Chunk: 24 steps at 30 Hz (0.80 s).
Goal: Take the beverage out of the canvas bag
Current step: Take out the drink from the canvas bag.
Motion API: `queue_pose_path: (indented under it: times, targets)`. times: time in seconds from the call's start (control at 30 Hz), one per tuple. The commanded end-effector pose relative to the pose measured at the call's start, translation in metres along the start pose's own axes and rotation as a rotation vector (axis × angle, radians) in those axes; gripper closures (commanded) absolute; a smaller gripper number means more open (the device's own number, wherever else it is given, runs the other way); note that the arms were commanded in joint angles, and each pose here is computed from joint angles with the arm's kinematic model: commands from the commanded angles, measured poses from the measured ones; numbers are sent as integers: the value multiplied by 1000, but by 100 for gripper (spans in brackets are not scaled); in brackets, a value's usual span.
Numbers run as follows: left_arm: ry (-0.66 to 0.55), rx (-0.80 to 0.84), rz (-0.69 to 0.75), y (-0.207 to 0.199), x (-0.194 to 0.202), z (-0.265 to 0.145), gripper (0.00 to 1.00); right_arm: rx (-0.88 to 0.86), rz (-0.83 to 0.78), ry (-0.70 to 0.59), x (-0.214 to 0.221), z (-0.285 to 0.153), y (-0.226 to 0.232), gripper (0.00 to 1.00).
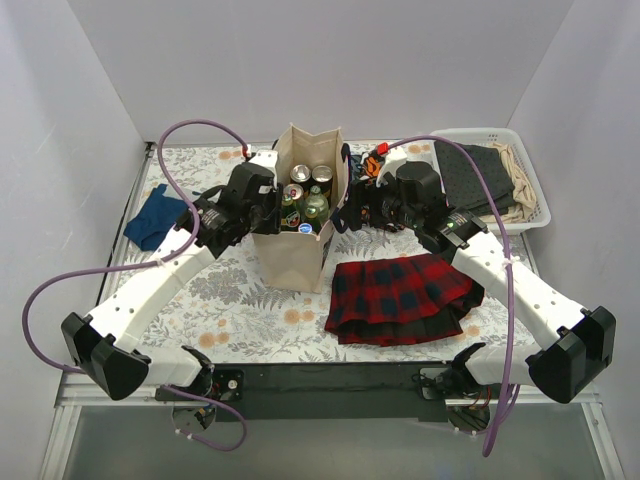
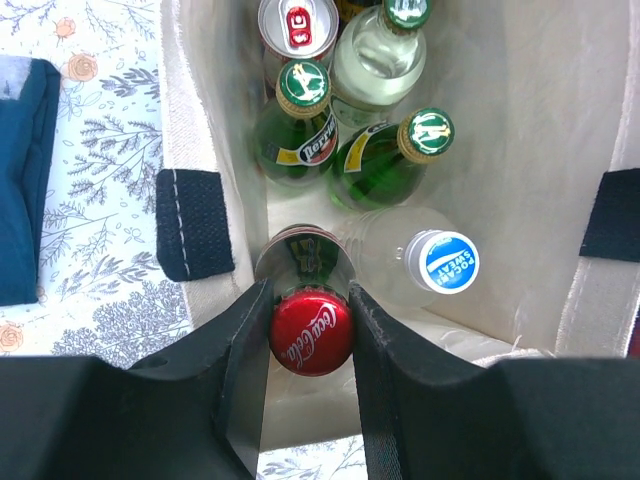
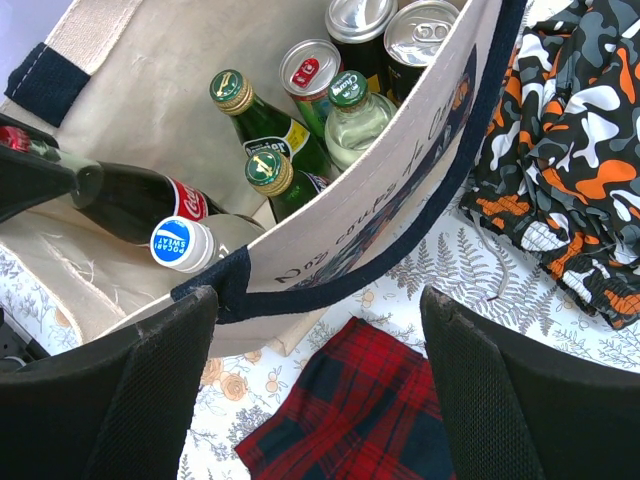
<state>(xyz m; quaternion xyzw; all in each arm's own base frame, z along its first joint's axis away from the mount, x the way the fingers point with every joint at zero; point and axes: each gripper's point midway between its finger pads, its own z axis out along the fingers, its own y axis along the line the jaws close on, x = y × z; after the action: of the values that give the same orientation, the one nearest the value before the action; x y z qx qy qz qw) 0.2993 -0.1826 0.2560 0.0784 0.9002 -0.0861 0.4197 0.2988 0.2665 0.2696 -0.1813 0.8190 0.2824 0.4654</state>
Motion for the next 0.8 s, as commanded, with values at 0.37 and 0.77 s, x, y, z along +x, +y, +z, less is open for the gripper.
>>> queue_pose_path:
  times: [0.37, 0.77]
  targets:
    - [-258, 41, -135, -6, -58, -25, 100, 14, -22, -16, -1, 2, -2, 12]
    - [-152, 6, -103, -7, -28, 9, 99, 32, -23, 6, 9, 3, -10, 12]
